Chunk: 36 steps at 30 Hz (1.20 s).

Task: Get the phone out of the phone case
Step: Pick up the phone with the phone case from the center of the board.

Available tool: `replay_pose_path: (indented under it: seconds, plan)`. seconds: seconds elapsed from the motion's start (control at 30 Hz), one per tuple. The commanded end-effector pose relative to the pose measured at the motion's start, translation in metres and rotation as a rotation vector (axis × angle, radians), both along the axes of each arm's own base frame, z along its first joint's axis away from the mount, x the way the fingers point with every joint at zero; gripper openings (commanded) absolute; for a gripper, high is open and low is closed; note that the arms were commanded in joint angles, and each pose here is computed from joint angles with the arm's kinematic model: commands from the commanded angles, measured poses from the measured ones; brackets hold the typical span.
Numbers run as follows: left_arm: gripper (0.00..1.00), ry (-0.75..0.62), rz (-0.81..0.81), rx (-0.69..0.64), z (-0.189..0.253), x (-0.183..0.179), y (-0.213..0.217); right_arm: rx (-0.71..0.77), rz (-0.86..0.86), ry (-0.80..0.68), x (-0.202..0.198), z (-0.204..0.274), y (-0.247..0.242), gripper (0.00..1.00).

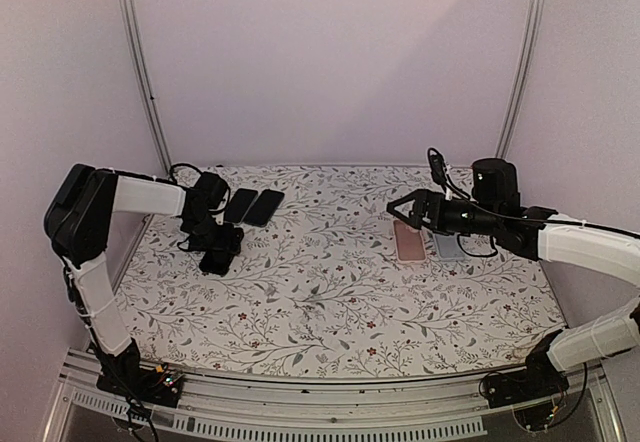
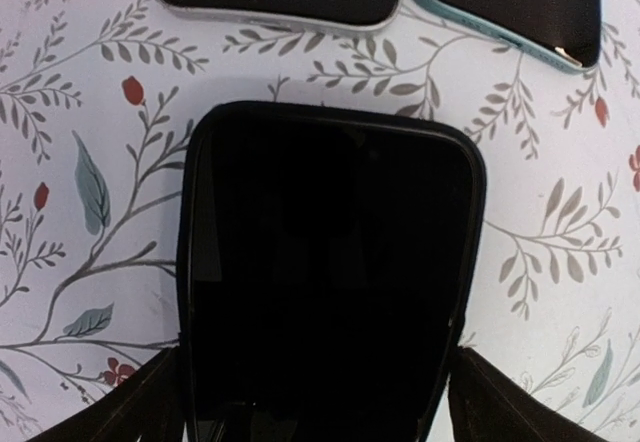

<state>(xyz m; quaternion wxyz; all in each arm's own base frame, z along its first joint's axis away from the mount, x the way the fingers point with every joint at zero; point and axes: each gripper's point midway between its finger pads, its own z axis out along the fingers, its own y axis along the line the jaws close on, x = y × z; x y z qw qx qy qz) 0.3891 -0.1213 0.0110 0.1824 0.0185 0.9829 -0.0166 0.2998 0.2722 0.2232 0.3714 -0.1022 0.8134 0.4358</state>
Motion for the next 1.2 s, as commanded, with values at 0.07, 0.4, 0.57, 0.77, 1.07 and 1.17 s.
replay_pose_path:
  seconds: [0.07,0.4,0.57,0.77,1.07,1.17]
  plan:
    - [0.84,0.071,-0.039,0.053,-0.016,-0.022,-0.012,0.048,0.072,0.012,-0.005,0.004,0.018,0.99]
    - [0.63,0.086,-0.070,0.028,-0.021,-0.034,-0.027,0.051,0.109,0.044,0.000,-0.007,0.034,0.99]
    - [0.54,0.009,-0.094,-0.083,0.004,-0.029,-0.046,0.053,0.122,0.069,0.001,-0.014,0.046,0.99]
    - [0.51,-0.088,-0.129,-0.238,0.042,-0.032,-0.072,0.052,0.134,0.100,0.002,-0.025,0.061,0.99]
    - [0.51,-0.250,-0.280,-0.418,0.106,-0.047,-0.123,0.078,0.193,0.151,-0.001,-0.031,0.102,0.99]
    - [0.51,-0.299,-0.339,-0.462,0.126,-0.053,-0.142,0.092,0.220,0.160,-0.003,-0.030,0.119,0.98]
